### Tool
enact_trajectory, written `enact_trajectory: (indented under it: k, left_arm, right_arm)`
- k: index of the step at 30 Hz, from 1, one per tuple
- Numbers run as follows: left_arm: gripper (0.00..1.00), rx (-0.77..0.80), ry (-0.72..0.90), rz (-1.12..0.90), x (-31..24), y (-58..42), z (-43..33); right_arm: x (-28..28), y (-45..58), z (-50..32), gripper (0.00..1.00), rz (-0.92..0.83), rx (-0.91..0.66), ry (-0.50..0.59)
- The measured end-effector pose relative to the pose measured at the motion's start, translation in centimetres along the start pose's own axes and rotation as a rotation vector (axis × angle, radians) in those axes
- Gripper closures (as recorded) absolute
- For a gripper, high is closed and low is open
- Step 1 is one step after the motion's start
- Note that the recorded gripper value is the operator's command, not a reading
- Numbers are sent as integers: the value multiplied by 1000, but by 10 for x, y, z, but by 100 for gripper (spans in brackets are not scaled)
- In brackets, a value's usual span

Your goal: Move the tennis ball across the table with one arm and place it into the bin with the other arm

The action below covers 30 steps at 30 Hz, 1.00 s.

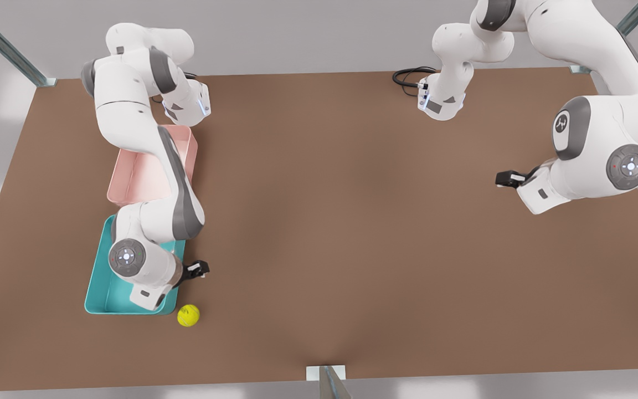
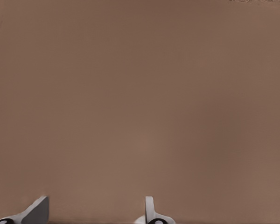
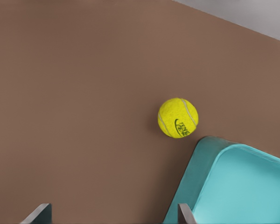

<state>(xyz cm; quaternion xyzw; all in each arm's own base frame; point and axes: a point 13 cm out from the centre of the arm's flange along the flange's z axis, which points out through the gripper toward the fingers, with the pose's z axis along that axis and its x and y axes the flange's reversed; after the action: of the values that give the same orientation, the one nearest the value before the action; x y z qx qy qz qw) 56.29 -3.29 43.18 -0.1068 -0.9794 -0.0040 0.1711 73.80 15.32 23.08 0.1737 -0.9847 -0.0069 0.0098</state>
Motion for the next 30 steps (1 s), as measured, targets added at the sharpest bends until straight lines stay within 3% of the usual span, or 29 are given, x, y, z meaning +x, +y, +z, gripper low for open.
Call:
enact_trajectory:
  k: [6, 12, 22, 30]
  left_arm:
    - [0, 2, 12, -95, 2, 2, 2]
    - [0, 5, 22, -167, 2, 6, 6]
    - [0, 8, 43, -248, 0, 12, 14]
    - [0, 8, 45, -282, 0, 12, 15]
  right_arm:
    - [-34, -33, 44, 0, 74, -78, -112]
    - [-71, -33, 57, 0, 12, -23, -201]
    - [-90, -51, 79, 0, -178, 46, -251]
    - [-73, -77, 107, 0, -290, 89, -192]
